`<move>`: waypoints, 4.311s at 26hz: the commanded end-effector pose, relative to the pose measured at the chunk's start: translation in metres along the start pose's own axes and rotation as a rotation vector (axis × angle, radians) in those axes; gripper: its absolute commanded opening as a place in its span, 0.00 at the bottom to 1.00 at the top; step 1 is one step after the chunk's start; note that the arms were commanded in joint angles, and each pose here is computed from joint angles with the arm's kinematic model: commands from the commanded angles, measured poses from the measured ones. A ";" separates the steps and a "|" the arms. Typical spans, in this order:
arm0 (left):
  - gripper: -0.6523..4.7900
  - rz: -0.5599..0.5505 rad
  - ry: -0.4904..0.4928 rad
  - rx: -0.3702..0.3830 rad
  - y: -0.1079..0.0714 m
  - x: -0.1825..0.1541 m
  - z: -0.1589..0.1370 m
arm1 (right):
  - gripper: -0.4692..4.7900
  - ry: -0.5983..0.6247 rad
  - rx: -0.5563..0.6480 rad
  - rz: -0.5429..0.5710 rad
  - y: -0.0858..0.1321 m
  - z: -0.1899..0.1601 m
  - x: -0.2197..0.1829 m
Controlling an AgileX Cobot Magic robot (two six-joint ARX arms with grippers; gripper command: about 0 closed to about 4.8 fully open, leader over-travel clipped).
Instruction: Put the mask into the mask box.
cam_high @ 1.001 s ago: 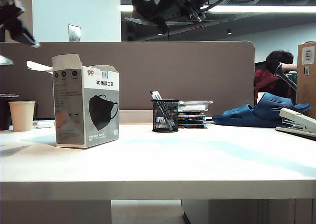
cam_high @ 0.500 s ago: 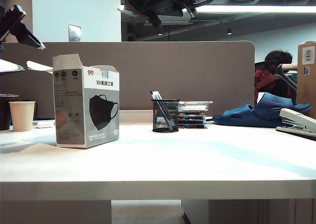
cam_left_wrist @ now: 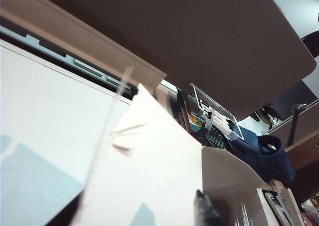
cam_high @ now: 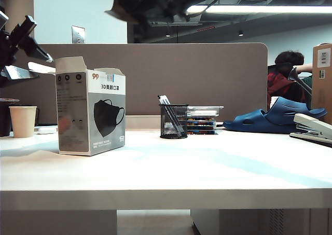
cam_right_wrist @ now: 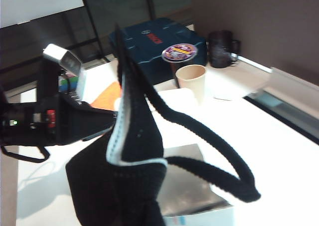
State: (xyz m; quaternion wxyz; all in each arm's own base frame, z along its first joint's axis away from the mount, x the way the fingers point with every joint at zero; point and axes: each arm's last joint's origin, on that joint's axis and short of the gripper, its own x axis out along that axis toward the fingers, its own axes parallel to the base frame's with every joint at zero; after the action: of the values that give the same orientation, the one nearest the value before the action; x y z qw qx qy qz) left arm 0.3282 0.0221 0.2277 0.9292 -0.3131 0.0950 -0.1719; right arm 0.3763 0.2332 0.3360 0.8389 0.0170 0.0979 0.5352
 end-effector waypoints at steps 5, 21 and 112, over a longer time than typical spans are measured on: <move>0.21 -0.034 -0.008 0.038 -0.002 0.006 0.001 | 0.07 -0.071 -0.060 0.052 0.008 -0.011 0.029; 0.11 -0.119 0.048 0.043 -0.005 0.006 -0.001 | 0.07 -0.091 -0.068 -0.026 -0.006 -0.054 0.066; 0.42 -0.196 0.101 0.073 -0.007 0.006 -0.003 | 0.18 0.036 -0.086 -0.147 0.017 -0.030 0.049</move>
State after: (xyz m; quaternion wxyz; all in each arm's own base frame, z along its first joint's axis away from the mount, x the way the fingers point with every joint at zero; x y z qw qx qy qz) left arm 0.3308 0.0133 0.2263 0.9126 -0.2831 0.1114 -0.2732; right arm 0.3777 0.2803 0.2922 0.8700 -0.0383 0.1152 0.4780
